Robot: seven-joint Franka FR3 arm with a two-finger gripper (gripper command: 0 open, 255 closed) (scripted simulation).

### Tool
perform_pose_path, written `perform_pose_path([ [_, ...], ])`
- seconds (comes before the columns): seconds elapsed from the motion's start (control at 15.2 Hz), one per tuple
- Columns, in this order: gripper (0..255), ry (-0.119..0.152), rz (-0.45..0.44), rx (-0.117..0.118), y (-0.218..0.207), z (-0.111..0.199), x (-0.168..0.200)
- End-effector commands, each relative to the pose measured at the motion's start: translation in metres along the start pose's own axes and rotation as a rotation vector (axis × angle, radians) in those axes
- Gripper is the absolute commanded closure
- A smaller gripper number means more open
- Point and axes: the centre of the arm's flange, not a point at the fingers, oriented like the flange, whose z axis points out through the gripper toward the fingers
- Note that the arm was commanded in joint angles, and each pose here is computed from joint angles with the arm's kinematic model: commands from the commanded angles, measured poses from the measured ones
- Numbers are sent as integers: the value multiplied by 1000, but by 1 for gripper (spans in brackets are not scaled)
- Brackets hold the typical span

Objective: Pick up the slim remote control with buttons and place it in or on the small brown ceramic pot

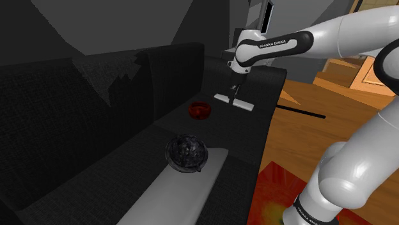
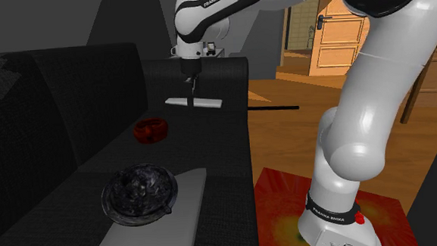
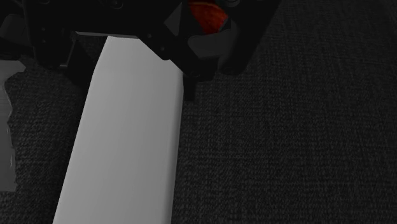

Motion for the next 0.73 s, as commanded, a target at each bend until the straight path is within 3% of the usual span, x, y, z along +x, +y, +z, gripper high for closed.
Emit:
perform_pose_path([
  [0.0,255,0,0,0,1,-5,14],
  [0.66,255,0,0,0,13,1,145],
])
